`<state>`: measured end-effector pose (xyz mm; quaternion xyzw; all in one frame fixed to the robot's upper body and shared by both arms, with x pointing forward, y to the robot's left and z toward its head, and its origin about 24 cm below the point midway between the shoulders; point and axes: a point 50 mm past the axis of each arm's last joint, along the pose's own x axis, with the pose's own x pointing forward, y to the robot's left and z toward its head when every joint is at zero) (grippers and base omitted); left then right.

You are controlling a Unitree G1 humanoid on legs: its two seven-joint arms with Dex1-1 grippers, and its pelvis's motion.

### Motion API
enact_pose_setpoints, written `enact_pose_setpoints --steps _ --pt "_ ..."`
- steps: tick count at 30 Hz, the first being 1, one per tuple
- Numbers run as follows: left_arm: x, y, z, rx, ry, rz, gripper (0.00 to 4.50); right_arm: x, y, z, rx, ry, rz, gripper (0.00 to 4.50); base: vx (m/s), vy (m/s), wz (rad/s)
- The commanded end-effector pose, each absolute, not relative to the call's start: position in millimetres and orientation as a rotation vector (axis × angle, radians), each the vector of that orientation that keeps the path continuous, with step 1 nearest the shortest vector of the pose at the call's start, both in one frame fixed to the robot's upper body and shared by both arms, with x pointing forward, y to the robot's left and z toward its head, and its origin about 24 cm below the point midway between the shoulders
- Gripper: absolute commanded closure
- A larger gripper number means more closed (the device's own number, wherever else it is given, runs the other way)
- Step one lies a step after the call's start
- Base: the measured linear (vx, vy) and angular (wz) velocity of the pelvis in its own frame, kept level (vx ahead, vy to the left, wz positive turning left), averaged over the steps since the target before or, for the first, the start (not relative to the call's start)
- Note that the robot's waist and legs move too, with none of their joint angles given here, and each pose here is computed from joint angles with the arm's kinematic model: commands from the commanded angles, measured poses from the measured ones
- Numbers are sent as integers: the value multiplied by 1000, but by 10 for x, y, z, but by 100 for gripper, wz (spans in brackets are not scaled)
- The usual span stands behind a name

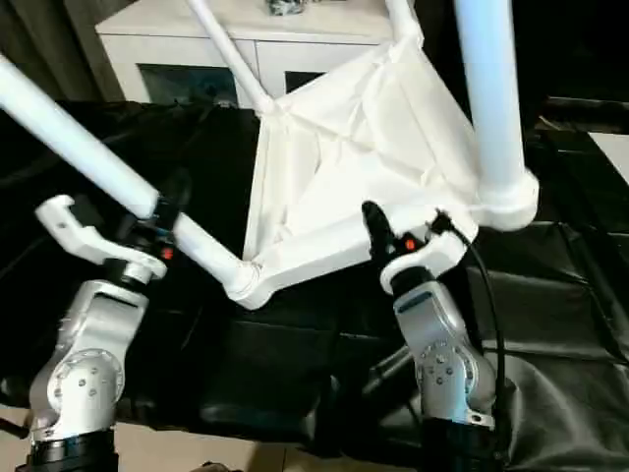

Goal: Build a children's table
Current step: Flip table

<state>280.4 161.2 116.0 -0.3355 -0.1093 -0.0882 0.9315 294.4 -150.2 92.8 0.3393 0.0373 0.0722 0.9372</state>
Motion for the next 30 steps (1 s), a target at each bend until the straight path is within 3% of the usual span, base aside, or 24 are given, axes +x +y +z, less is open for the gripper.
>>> enact_pose_setpoints --steps 1,3,6,10,12,16,21,25,30 --pt "2796 1669 1145 -699 -239 -120 70 2958 -1648 1080 484 20 98 227 0 0 0" --pt "2783 1828 1110 -664 -235 -44 45 2977 -1688 1205 408 -17 90 227 0 0 0" --pt "2776 1934 1085 -664 -236 2 32 2988 -1709 1262 385 -33 79 227 0 0 0" --pt "2725 2415 949 -690 -247 233 30 3028 -1772 1413 322 -66 47 227 0 0 0" --pt "2675 2652 874 -730 -255 340 30 3043 -1810 1478 304 -80 32 227 0 0 0" --pt "2601 2875 759 -828 -258 424 30 3059 -1866 1564 293 -100 4 227 0 0 0" --pt "2535 2974 651 -942 -272 430 30 3072 -1928 1629 293 -117 -17 227 0 0 0" --pt "2549 2851 681 -1071 -307 247 30 3083 -1965 1664 281 -123 -27 227 0 0 0" --pt "2519 2777 798 -1106 -384 77 30 3093 -2024 1726 274 -141 -31 232 0 0 0"
